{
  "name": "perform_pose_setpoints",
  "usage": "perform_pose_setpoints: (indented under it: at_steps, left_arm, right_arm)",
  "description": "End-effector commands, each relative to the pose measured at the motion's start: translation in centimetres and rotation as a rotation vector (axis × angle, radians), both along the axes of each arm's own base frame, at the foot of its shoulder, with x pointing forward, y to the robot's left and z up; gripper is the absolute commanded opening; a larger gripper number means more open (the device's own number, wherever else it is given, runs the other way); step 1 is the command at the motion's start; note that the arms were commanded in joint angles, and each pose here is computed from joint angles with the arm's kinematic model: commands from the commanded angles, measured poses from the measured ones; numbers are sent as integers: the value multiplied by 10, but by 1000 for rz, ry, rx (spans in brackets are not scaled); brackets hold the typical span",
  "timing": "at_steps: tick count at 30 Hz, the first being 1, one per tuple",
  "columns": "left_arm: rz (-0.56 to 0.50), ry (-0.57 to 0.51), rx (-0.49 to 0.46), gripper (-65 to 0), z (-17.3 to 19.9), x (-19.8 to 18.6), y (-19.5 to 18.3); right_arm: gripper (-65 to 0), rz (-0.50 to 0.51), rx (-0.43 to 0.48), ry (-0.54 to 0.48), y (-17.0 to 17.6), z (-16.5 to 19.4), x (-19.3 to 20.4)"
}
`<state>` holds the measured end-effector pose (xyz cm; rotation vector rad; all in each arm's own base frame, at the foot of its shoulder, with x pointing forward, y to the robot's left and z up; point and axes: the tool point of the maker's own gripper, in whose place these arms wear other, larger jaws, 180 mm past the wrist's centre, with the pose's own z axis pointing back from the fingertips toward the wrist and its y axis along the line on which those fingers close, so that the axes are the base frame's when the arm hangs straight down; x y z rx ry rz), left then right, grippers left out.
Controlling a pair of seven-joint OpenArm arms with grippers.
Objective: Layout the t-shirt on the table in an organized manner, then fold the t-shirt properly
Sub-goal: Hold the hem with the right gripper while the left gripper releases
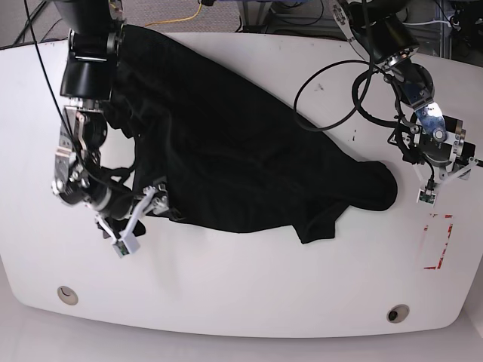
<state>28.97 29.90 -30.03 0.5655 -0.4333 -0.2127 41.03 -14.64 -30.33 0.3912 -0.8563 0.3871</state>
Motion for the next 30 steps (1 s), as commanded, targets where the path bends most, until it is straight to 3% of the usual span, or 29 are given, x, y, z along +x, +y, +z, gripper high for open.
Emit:
perform_pose_setpoints:
  at_steps: [1, 6, 12, 24, 30]
  left_arm:
    - [7, -31, 23, -289, 12, 4, 5]
    - [7, -7, 23, -289, 5, -4, 5]
    - [7, 9, 23, -290, 0, -8, 5]
    - [6, 29, 39, -290, -3, -16, 10]
    - [6, 29, 39, -290, -3, -16, 10]
  right_arm:
    - [0, 50, 38, -34, 20, 8, 20]
    - [0, 110, 45, -5, 46, -5, 36]
    - [0, 103, 87, 39, 59, -30, 48]
    - [0, 43, 159, 94, 43, -70, 60]
    - [0, 77, 53, 101, 36, -82, 56]
